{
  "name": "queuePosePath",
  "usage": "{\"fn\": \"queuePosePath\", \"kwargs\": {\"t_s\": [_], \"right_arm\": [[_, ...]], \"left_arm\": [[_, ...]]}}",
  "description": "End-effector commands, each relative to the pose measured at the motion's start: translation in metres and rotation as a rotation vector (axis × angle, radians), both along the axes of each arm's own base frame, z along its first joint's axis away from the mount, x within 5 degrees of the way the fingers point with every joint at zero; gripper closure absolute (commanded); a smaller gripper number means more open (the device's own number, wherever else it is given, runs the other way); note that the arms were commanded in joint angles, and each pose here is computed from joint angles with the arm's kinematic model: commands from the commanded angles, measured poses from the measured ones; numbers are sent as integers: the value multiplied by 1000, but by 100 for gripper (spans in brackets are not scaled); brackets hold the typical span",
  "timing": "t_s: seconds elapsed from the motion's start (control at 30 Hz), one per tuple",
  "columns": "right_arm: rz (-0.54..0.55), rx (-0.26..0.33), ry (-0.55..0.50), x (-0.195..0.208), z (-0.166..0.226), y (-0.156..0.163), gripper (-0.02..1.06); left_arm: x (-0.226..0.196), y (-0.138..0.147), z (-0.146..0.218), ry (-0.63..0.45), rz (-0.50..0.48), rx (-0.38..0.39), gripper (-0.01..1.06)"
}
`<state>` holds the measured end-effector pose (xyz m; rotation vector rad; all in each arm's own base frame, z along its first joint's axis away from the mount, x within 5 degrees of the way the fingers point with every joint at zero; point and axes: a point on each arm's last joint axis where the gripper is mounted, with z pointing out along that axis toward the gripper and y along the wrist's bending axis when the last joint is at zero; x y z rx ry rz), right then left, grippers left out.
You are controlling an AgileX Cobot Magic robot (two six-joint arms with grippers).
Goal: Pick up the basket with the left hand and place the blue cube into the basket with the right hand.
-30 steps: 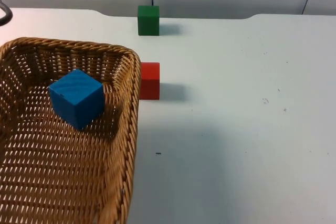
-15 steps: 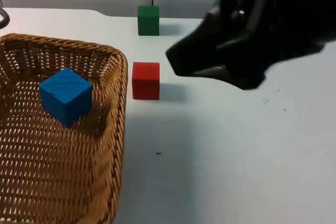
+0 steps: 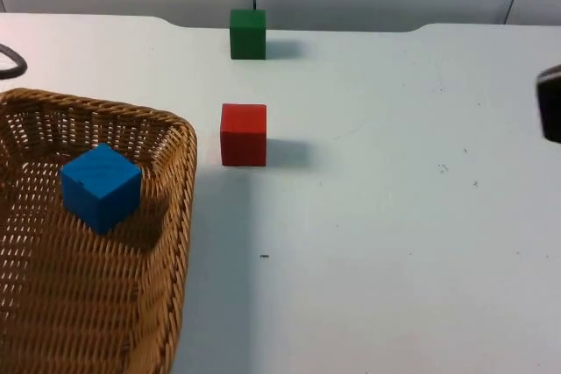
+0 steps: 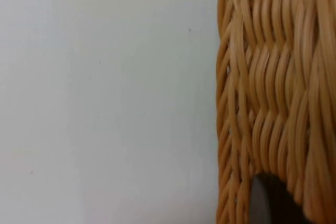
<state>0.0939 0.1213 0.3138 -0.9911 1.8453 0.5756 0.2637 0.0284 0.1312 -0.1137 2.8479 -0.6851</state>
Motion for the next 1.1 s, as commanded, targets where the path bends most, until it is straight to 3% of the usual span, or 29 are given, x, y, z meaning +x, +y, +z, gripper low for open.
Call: {"fn": "queuePosePath", "kwargs": {"t_s": [0.0, 0.4, 0.47, 0.53, 0.57, 0.63, 0.7, 0.83, 1.07], "right_arm": [[9, -10, -5, -5, 1, -5, 28], [21, 9, -25, -18, 7, -19, 28], [21, 9, -25, -18, 7, -19, 28], [21, 9, -25, -18, 7, -19, 28], [21, 9, -25, -18, 7, -19, 28], [21, 10, -23, -18, 7, -19, 28], [21, 10, -23, -18, 7, -19, 28], [21, 11, -22, -18, 7, -19, 28], [21, 11, -22, -18, 7, -19, 28]], "left_arm": [[5, 1, -1, 0, 13, -15, 105], [8, 7, -16, 10, 11, 53, 104], [8, 8, -16, 7, 10, 61, 96], [9, 8, -16, 5, 8, 69, 82], [9, 8, -16, 5, 8, 69, 82], [9, 10, -17, -1, 8, 83, 63], [9, 11, -17, -5, -2, 101, 52], [10, 13, -10, -35, -16, 130, 42], [15, 22, 21, -90, -30, 237, 41]]}}
